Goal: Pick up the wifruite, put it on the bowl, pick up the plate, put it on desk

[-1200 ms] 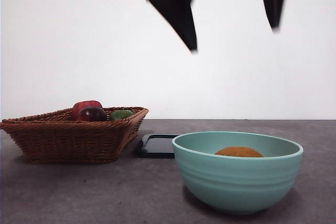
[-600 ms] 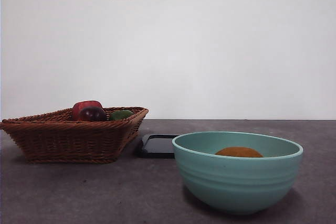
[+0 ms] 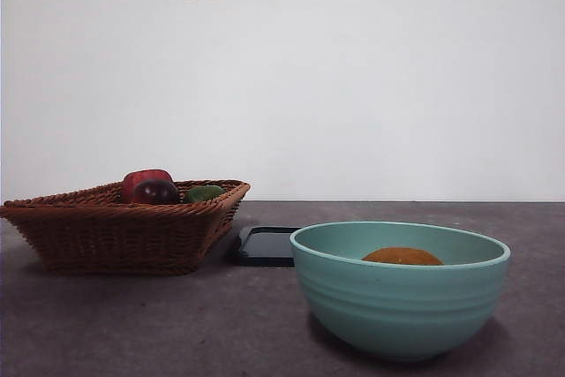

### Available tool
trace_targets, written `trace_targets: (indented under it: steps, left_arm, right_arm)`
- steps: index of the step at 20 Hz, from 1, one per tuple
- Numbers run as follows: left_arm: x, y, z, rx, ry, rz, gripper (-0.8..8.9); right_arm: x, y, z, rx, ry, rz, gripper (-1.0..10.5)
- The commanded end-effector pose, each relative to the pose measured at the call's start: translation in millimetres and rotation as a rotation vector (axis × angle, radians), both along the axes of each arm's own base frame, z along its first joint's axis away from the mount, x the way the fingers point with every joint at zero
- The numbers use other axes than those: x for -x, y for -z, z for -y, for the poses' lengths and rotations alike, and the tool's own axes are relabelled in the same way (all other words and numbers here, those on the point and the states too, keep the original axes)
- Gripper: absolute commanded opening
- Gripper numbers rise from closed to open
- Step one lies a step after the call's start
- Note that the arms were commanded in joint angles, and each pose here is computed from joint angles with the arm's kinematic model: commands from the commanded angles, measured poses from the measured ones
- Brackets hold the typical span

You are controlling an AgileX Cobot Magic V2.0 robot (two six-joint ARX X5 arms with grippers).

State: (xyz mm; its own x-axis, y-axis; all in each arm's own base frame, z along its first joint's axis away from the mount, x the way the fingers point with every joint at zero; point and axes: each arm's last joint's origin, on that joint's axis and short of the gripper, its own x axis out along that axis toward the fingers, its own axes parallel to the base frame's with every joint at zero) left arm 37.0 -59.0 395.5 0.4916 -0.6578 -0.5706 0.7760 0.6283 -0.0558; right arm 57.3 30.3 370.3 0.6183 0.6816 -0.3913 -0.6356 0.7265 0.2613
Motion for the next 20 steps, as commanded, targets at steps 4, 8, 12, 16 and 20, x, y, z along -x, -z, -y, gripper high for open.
trace_targets:
  steps: [4,8,12,16,20]
  left_arm:
    - [13.8,42.4,-23.0,0.090,0.005,0.027,6.56]
    - [18.4,49.7,-28.5,0.204,0.028,0.025,6.56]
    - [18.7,48.9,-29.0,0.202,0.039,0.049,6.56]
    - [18.7,49.1,-29.1,0.195,0.043,0.055,6.56]
    - [18.7,49.2,-29.2,0.194,0.043,0.055,6.56]
  right_arm:
    - [1.6,-5.2,0.0,-0.007,-0.007,0.020,6.6]
    - [1.2,-5.1,0.0,-0.027,0.007,-0.004,6.6]
    - [1.1,-5.1,-0.1,-0.062,0.029,-0.043,6.6]
    - [-6.9,-3.6,-2.1,-0.098,0.062,-0.123,6.6]
    - [-37.4,4.4,-11.4,-0.097,0.083,-0.277,6.6]
